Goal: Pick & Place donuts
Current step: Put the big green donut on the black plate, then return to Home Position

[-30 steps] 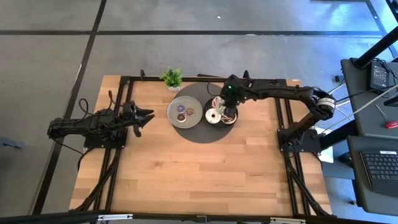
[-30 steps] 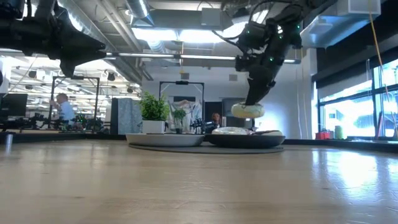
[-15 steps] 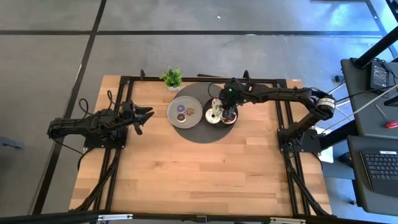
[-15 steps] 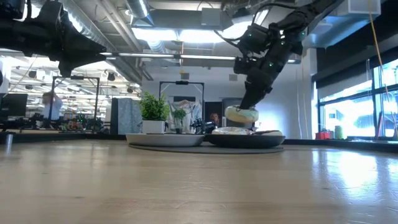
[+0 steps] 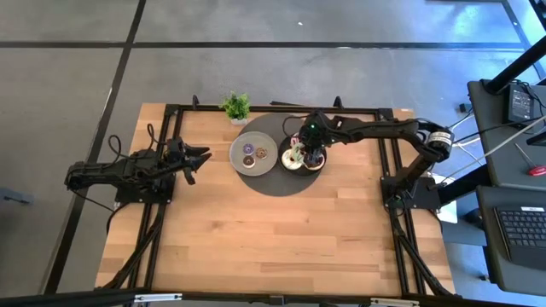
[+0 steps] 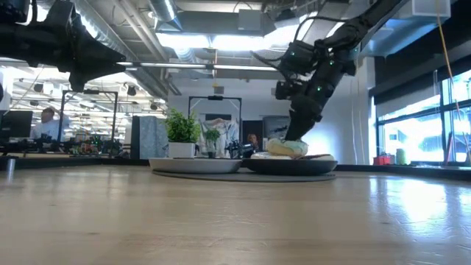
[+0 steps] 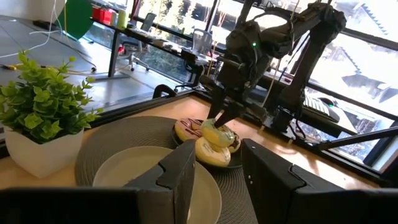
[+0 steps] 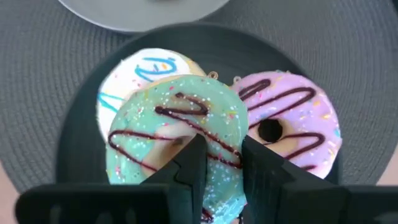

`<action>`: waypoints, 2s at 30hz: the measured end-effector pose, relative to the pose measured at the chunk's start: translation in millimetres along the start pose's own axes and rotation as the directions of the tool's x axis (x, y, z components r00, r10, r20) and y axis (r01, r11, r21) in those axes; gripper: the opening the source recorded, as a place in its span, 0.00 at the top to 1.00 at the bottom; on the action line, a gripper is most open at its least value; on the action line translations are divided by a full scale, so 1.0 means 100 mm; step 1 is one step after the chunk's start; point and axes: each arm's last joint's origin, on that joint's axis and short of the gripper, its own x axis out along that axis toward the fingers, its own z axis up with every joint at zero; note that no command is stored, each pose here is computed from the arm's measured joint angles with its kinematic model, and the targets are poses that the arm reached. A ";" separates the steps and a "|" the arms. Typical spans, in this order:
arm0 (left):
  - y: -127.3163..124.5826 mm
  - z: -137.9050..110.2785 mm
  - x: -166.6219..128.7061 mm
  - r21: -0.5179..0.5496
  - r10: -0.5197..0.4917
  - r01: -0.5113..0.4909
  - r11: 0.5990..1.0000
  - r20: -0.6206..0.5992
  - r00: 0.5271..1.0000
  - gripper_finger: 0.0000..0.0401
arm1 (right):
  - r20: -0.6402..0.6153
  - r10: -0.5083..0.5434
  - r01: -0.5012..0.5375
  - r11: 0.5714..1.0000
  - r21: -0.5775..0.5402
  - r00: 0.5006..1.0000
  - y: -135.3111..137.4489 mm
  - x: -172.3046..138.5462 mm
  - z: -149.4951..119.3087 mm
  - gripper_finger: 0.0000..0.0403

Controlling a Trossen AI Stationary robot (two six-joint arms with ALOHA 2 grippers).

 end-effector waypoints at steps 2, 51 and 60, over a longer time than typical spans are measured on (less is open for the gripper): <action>0.00 0.00 0.00 -0.002 0.000 0.000 1.000 0.000 1.000 0.68 | -0.013 0.002 -0.002 1.000 0.001 1.000 0.00 0.04 -0.01 0.78; 0.00 -0.01 0.00 0.003 0.002 -0.002 1.000 -0.012 1.000 0.68 | -0.086 -0.156 0.156 0.988 -0.004 0.984 -0.08 -0.15 0.22 0.48; 0.00 -0.04 0.00 -0.072 -0.012 0.009 0.997 -0.041 0.999 0.68 | 0.111 -0.008 -0.002 0.996 0.086 0.994 0.25 -0.71 0.46 0.48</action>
